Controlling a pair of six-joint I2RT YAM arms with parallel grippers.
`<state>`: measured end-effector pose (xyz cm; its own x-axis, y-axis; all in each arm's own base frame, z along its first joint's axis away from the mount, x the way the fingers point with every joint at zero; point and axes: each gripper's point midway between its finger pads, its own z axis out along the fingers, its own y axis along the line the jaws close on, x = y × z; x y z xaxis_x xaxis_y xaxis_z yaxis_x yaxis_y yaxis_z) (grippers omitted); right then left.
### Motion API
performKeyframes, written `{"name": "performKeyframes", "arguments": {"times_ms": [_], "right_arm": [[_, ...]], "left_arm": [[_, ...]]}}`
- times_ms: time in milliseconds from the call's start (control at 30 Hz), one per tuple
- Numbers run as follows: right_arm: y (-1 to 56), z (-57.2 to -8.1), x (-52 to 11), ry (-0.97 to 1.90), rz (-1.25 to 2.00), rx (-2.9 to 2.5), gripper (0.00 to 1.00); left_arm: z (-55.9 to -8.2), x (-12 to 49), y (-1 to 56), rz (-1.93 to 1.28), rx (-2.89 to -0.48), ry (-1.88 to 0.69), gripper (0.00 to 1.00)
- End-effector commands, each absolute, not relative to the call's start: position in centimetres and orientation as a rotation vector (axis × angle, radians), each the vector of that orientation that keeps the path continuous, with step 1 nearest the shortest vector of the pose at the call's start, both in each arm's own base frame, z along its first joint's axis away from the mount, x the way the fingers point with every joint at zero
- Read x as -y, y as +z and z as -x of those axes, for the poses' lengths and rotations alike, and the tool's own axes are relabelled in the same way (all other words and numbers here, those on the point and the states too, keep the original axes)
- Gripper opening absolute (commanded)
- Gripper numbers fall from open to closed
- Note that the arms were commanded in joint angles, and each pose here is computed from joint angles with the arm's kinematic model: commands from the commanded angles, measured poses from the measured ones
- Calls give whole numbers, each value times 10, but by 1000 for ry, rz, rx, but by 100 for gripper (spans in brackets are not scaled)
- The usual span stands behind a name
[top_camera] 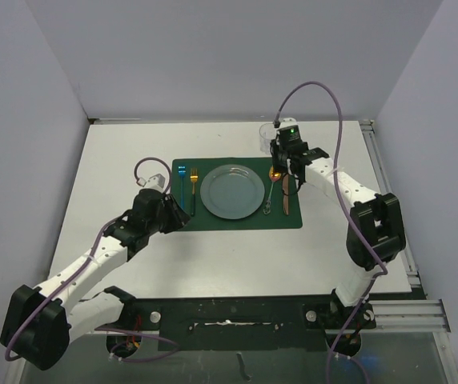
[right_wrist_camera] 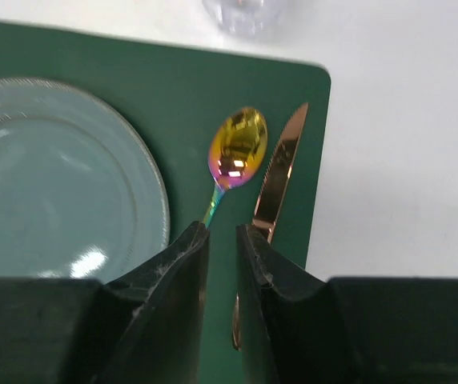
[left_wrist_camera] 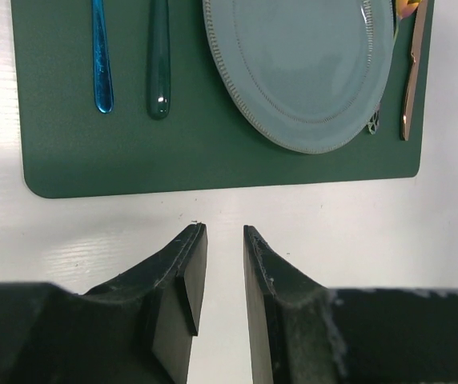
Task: Set the dinner table for one person
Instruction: Place the cup at the center of the board, then adjust the spoon at the center of the board.
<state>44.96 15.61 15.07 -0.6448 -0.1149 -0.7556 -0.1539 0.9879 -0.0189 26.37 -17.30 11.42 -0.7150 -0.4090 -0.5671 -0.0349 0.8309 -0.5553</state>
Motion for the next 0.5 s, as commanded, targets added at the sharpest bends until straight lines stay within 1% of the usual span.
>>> {"name": "performKeyframes", "arguments": {"times_ms": [0, 100, 300, 467], "right_arm": [[151, -436, -155, 50, 153, -2279, 22], [140, -431, -151, -9, 153, -2313, 22], [111, -417, -165, 23, 196, -2393, 21], [85, -403, -171, -71, 247, -2450, 21]], "left_arm": [[-273, 185, 132, 309, -2225, -761, 25], [-274, 184, 135, 309, -2217, -759, 25], [-274, 183, 135, 313, -2216, -755, 25], [-273, 184, 133, 306, -2222, -753, 25]]}}
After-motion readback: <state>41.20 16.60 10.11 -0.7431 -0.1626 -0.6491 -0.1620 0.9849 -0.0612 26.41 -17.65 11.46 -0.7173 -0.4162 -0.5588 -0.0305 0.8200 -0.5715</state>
